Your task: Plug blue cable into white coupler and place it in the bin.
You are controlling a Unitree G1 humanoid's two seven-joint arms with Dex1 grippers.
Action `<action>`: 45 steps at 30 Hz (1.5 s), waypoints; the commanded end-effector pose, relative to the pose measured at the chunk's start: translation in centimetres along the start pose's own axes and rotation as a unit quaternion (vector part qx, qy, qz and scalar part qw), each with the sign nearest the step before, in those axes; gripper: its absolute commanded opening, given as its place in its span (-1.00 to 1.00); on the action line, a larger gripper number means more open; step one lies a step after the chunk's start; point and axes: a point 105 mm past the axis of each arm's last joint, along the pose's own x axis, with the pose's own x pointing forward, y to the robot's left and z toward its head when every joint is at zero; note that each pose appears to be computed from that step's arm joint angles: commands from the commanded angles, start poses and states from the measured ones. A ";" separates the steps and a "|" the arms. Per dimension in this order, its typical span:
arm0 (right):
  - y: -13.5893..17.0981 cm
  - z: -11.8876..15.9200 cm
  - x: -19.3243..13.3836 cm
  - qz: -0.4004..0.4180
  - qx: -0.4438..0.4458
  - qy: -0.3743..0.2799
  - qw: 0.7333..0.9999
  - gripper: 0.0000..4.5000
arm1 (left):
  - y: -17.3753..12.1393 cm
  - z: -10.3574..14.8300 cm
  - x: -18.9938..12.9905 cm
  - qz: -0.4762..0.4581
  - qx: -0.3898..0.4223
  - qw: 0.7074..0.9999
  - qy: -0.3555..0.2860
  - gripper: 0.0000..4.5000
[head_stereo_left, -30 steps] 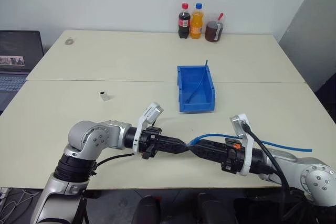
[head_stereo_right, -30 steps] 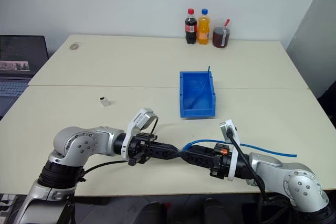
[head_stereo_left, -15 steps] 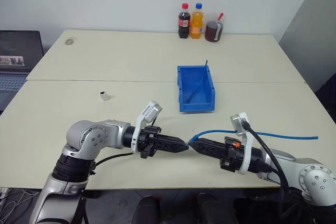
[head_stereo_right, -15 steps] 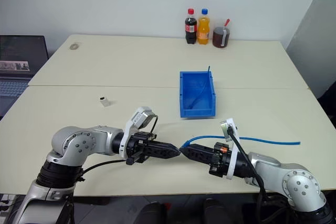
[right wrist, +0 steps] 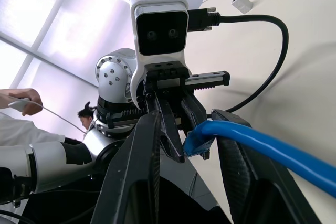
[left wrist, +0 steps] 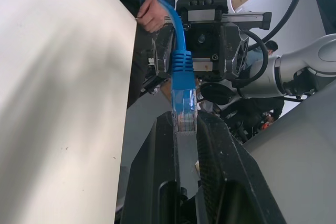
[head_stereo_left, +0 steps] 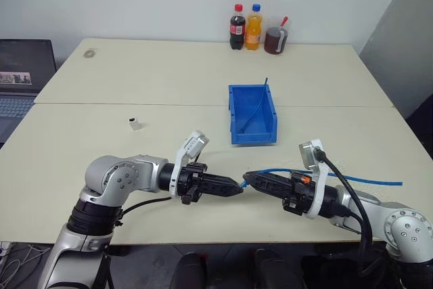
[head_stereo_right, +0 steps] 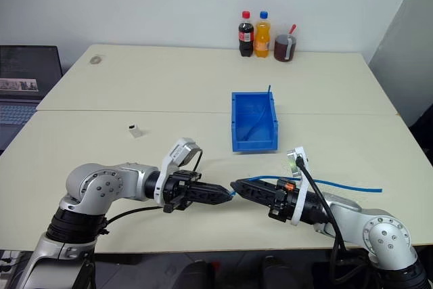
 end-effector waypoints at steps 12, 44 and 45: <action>0.9 -0.3 0.3 0.029 0.008 0.001 1.000 -0.30 | -0.7 0.3 0.4 -0.013 0.014 1.000 0.003 -0.91; 0.2 -0.1 0.0 0.016 0.007 0.001 1.000 -0.90 | -0.6 -0.7 -1.2 -0.003 0.089 0.995 0.034 -0.32; 0.2 0.1 -0.1 0.014 0.004 -0.001 1.000 -0.90 | -0.3 -0.9 -1.7 0.007 0.103 0.994 0.044 -0.24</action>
